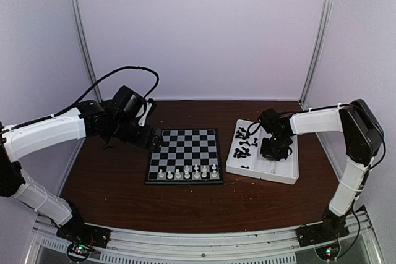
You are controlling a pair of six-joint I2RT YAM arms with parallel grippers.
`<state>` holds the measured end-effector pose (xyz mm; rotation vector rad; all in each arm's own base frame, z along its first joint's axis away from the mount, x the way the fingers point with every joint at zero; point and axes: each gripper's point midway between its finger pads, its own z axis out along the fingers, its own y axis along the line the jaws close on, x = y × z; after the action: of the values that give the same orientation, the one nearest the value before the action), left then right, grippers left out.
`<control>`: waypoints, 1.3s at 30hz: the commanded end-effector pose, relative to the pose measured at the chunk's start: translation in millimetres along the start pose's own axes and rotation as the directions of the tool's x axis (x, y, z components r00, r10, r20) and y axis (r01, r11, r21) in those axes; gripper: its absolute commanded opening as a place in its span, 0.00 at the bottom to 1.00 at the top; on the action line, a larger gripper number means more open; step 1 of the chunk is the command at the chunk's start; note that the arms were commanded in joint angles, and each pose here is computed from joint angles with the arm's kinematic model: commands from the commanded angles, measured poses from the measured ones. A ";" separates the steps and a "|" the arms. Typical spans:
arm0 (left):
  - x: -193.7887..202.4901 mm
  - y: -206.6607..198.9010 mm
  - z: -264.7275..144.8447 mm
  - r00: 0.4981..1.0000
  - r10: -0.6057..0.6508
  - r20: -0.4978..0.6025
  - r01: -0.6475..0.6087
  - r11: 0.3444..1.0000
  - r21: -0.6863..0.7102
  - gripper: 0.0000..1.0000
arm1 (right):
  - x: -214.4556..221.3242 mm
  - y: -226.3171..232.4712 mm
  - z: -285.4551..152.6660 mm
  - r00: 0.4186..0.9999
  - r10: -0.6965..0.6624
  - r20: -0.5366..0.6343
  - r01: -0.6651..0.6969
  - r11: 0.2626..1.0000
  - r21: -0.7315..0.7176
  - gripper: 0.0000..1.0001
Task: Set up the chess pieces on the board
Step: Pick up the chess piece from the storage box.
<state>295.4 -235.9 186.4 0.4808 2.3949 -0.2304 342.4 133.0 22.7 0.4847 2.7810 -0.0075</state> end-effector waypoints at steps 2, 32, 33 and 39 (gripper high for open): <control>-19.1 -4.4 -2.5 0.999 -0.015 0.050 0.013 1.000 0.025 0.98 | -12.2 9.9 -6.5 0.999 0.001 0.041 0.001 0.999 -0.043 0.14; -89.5 -170.5 51.2 0.893 0.095 0.440 -0.249 0.918 0.308 0.93 | -21.0 57.5 -112.4 0.993 0.100 0.068 -0.056 0.878 -0.476 0.16; -93.3 -177.9 55.3 0.885 0.086 0.458 -0.254 0.913 0.318 0.94 | -20.7 59.0 -116.6 0.992 0.108 0.068 -0.060 0.866 -0.496 0.16; -106.8 -217.3 73.4 0.846 0.016 0.532 -0.282 0.862 0.422 0.89 | -12.8 67.3 -133.0 0.990 0.132 0.042 -0.081 0.797 -0.598 0.16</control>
<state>313.3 -454.6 162.3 0.7927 1.9706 -0.6740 340.4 188.4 146.3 0.4400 2.5166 0.6817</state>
